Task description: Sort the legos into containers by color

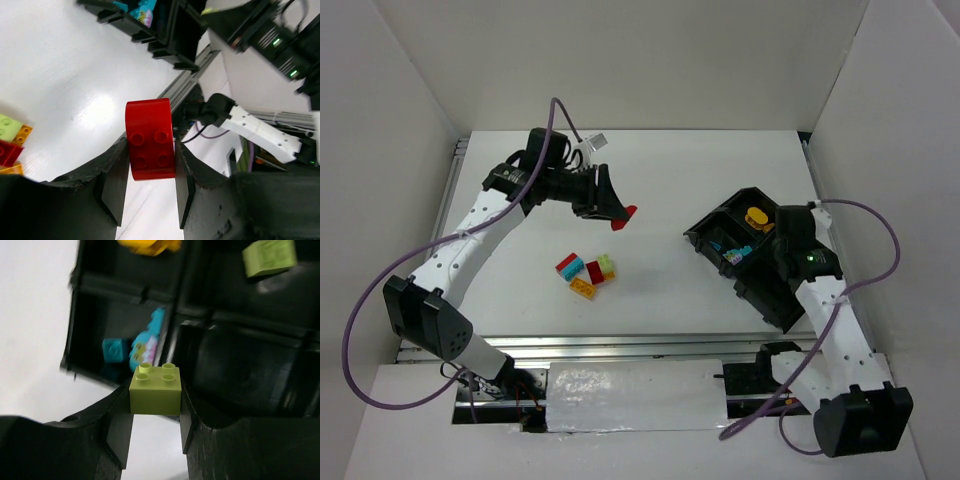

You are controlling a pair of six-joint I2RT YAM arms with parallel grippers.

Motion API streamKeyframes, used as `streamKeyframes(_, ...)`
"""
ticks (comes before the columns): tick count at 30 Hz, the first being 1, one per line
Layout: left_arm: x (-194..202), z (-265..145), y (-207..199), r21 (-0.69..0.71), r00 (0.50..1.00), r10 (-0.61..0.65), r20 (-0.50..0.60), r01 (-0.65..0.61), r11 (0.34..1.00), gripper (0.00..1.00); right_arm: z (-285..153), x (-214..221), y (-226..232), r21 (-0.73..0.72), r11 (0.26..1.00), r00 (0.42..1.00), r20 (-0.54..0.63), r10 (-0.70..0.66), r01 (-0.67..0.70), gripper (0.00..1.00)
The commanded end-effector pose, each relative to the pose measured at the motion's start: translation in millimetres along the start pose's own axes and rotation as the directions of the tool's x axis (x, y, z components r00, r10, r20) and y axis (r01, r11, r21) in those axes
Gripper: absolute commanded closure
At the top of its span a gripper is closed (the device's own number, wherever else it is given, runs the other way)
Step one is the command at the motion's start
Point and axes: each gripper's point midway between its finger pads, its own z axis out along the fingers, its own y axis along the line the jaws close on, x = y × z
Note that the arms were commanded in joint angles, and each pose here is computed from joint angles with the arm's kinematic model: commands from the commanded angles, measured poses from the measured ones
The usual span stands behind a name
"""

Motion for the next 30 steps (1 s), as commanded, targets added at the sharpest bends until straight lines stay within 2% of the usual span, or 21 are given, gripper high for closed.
streamKeyframes(1,7.3,-4.9,2.8,-0.02,0.998,0.062,-0.005,-0.062,0.998,1.0,9.8,-31.7,-26.0,0.131,0.978,0.987,0.045,0.156,-0.161,1.0)
streamKeyframes(6,10.2,-7.7,17.1,-0.092,0.995,0.095,-0.006,-0.095,0.991,1.0,15.2,-54.1,-44.2,0.198,0.957,0.976,0.093,0.2,-0.214,1.0)
streamKeyframes(13,19.2,3.3,50.9,-0.198,0.997,0.045,-0.059,-0.056,0.979,1.0,31.2,-68.1,-83.9,0.308,0.904,0.954,0.134,0.268,-0.297,1.0)
streamKeyframes(16,21.4,15.0,52.6,-0.183,0.995,0.035,-0.09,-0.051,0.982,1.0,44.4,-67.9,-88.1,0.325,0.891,0.948,0.099,0.302,-0.317,0.94)
streamKeyframes(20,25.9,37.1,41.5,-0.179,0.978,0.149,-0.145,-0.174,0.968,1.0,55.4,-72.4,-87.2,0.352,0.882,0.948,0.07,0.309,-0.314,0.87)
streamKeyframes(21,27.1,41.2,38.3,-0.184,0.972,0.179,-0.155,-0.207,0.961,1.0,56.5,-73.7,-87.2,0.356,0.881,0.949,0.07,0.308,-0.313,0.82)
streamKeyframes(22,27.7,51.3,30.7,-0.184,0.957,0.236,-0.169,-0.266,0.946,1.0,55.2,-75.9,-87.1,0.354,0.882,0.949,0.075,0.305,-0.311,0.72)
streamKeyframes(24,31.0,60.1,21.0,-0.162,0.941,0.275,-0.197,-0.308,0.938,1.0,53.3,-78.9,-86.2,0.351,0.884,0.95,0.083,0.3,-0.31,0.39)
streamKeyframes(25,30.8,68.9,8.5,-0.111,0.925,0.315,-0.213,-0.344,0.932,1.0,53.5,-78.9,-86.2,0.35,0.888,0.954,0.075,0.291,-0.299,0.38)
streamKeyframes(27,25.2,71.6,-6.1,-0.074,0.912,0.352,-0.211,-0.374,0.925,1.0,55.4,-75.5,-85.2,0.353,0.888,0.954,0.056,0.294,-0.295,0.28)
streamKeyframes(28,27.8,79.3,-4.7,-0.055,0.907,0.352,-0.232,-0.374,0.926,1.0,56.5,-74.2,-83.4,0.343,0.891,0.953,0.05,0.299,-0.297,0.27)
streamKeyframes(29,27.2,82.3,-5.8,-0.046,0.91,0.345,-0.231,-0.365,0.93,1.0,56.8,-74.0,-81.9,0.337,0.892,0.952,0.05,0.303,-0.302,0.2)
streamKeyframes(30,27.3,86.9,-5.6,-0.037,0.913,0.334,-0.234,-0.352,0.935,1.0,55.4,-75.4,-80.4,0.328,0.893,0.95,0.054,0.308,-0.308,0.19)
